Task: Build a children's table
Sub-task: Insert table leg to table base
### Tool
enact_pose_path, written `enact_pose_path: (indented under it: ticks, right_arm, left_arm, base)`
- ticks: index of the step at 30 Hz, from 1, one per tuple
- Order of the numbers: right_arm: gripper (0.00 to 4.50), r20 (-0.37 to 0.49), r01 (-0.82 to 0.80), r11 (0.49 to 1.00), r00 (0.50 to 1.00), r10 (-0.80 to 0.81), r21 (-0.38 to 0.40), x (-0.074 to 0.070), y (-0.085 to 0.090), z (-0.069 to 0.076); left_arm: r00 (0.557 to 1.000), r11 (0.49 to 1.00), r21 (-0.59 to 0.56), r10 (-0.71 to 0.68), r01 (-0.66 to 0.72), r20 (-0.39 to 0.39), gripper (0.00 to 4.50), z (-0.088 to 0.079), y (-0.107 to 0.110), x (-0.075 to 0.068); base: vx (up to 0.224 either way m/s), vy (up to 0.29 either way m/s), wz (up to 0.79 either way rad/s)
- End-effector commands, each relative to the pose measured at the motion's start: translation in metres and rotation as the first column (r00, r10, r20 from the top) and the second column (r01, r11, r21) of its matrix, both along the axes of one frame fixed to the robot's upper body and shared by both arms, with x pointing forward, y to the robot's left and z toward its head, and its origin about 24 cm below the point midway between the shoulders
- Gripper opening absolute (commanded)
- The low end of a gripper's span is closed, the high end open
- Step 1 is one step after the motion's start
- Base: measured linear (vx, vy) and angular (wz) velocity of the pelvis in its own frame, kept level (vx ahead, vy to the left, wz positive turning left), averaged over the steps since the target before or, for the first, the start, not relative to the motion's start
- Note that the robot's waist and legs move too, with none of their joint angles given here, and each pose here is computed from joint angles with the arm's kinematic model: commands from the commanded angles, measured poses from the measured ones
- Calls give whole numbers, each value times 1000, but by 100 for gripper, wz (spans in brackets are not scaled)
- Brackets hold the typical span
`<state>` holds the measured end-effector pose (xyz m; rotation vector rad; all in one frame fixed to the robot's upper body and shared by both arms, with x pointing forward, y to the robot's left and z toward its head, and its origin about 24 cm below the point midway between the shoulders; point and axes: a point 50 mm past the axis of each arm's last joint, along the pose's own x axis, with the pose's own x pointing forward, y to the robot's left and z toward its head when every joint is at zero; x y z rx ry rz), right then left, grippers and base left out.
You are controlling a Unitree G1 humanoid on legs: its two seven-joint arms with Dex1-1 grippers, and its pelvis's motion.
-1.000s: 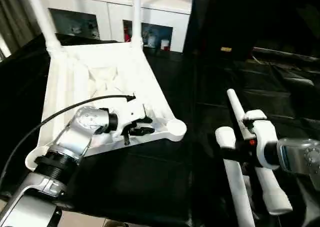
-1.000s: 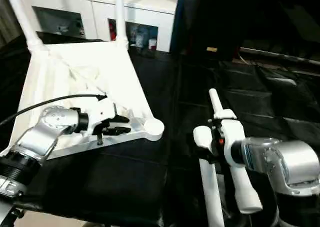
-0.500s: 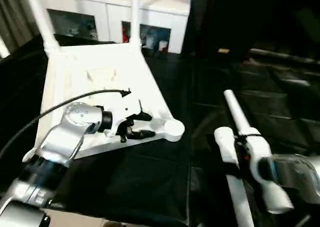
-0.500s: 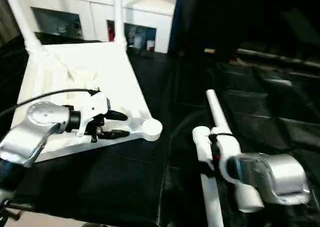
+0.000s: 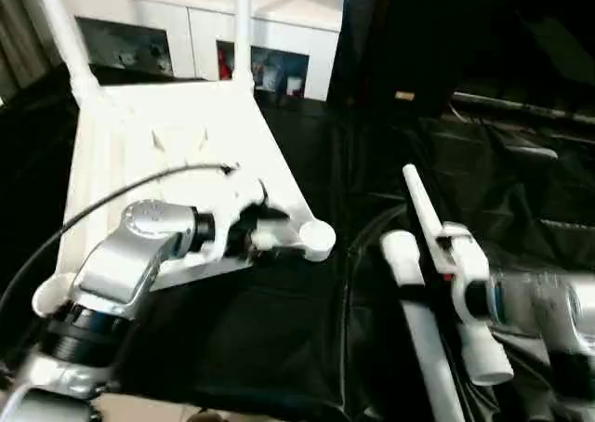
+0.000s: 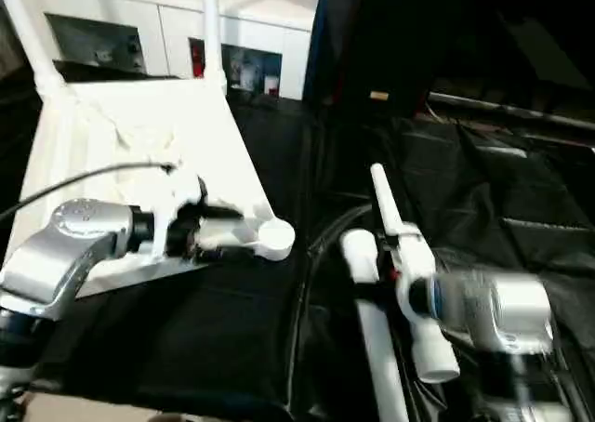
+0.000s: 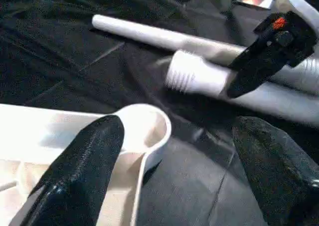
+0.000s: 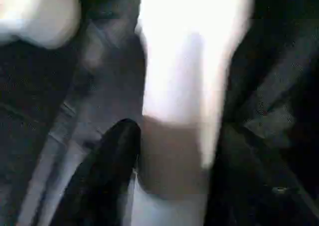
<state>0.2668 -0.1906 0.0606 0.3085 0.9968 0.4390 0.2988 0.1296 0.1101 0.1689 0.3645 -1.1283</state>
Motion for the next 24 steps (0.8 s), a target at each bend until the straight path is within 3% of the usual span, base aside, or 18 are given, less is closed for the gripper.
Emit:
enact_pose_path:
  ticks: [1, 3, 4, 8, 12, 15, 16, 17, 18, 19, 22, 24]
  right_arm:
    - [220, 40, 22, 996, 999, -26, 87, 11, -2, 18]
    - [211, 52, 25, 993, 998, -31, 118, 15, -1, 23]
    - [198, 91, 36, 985, 995, -52, 170, 23, 0, 33]
    - [164, 174, 48, 965, 980, -96, 258, 35, 3, 51]
    - [139, 208, 100, 899, 956, -206, 427, 50, 6, 69]
    - [102, 216, 88, 942, 963, -164, 324, 46, 9, 65]
    - [94, 232, 72, 977, 965, -119, 200, 42, 9, 59]
    - [94, 240, 63, 989, 966, -93, 132, 40, 9, 56]
    - [94, 240, 63, 989, 966, -93, 132, 40, 9, 56]
    - [125, 270, 25, 999, 962, -33, 35, 36, 11, 54]
    - [132, 284, -11, 1000, 959, 8, 7, 30, 12, 60]
    - [165, 274, -22, 1000, 961, 22, -5, 25, 10, 64]
  left_arm:
    - [999, 998, -42, 36, -36, -9, 433, 8, -5, 2]
    - [999, 997, -58, 41, -43, -20, 435, 9, -7, 2]
    - [997, 994, -93, 52, -56, -49, 445, 10, -11, 3]
    - [993, 987, -132, 86, -95, -75, 450, 10, -18, 7]
    - [982, 965, -220, 113, -145, -154, 450, 12, -38, 13]
    - [982, 974, -173, 122, -147, -145, 450, 10, -40, 13]
    - [984, 978, -151, 123, -143, -132, 450, 9, -39, 12]
    - [984, 979, -143, 125, -143, -127, 450, 9, -38, 12]
    - [984, 979, -143, 125, -143, -127, 450, 9, -38, 12]
    - [985, 983, -123, 120, -135, -123, 450, 8, -35, 11]
    - [987, 987, -69, 137, -143, -86, 450, 7, -28, 10]
    - [991, 992, -29, 121, -123, -51, 450, 7, -25, 9]
  base:
    - [0, 0, 0]
    - [0, 0, 0]
    - [0, 0, 0]
    - [0, 0, 0]
    - [0, 0, 0]
    - [0, 0, 0]
    - [0, 0, 0]
    - [0, 0, 0]
    - [0, 0, 0]
    - [0, 0, 0]
    - [0, 0, 0]
    - [0, 0, 0]
